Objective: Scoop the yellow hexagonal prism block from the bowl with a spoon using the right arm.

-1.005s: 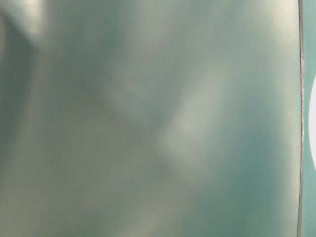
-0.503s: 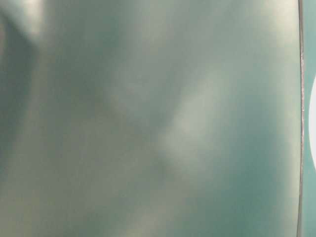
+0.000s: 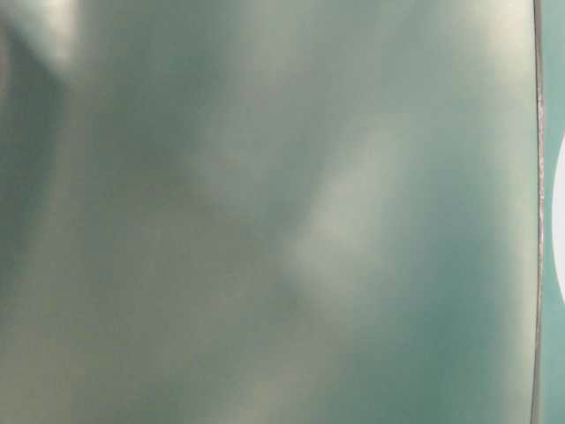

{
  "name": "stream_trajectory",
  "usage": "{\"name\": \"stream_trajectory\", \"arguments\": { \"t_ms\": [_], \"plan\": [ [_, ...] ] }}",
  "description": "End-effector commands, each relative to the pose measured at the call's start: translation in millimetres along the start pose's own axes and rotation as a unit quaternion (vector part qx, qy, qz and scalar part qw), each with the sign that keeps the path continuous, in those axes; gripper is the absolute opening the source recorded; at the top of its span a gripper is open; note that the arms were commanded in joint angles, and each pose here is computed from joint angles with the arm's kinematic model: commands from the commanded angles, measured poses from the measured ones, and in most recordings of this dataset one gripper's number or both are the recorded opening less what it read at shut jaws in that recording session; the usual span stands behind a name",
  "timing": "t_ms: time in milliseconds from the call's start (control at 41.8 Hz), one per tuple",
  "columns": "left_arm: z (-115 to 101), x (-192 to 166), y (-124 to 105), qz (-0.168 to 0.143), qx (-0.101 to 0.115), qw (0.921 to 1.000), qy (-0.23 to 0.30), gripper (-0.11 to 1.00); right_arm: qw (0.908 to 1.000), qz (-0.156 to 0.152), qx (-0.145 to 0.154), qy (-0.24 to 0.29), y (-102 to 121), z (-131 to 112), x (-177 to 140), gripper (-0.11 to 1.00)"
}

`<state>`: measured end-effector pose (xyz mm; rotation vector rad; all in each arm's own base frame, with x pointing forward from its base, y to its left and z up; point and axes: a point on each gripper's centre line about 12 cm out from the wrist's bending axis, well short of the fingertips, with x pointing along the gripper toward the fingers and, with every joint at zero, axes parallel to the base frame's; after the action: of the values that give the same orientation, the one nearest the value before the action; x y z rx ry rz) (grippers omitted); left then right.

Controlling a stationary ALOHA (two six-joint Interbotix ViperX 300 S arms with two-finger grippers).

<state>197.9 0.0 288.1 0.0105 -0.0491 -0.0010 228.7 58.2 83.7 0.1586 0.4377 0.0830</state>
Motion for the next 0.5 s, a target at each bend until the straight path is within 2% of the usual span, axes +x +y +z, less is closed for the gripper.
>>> {"name": "stream_trajectory", "arguments": {
  "t_ms": [0,479],
  "plan": [
    [8.8,3.1,0.3,0.0,0.002,0.9999,-0.012,0.0,0.9999,0.005,-0.004,-0.012,2.9,5.8,2.2,0.35],
    [8.2,3.1,0.3,0.0,0.002,0.9999,-0.01,0.0,0.9999,0.004,-0.005,-0.009,2.8,5.1,2.2,0.32]
  ]
}}
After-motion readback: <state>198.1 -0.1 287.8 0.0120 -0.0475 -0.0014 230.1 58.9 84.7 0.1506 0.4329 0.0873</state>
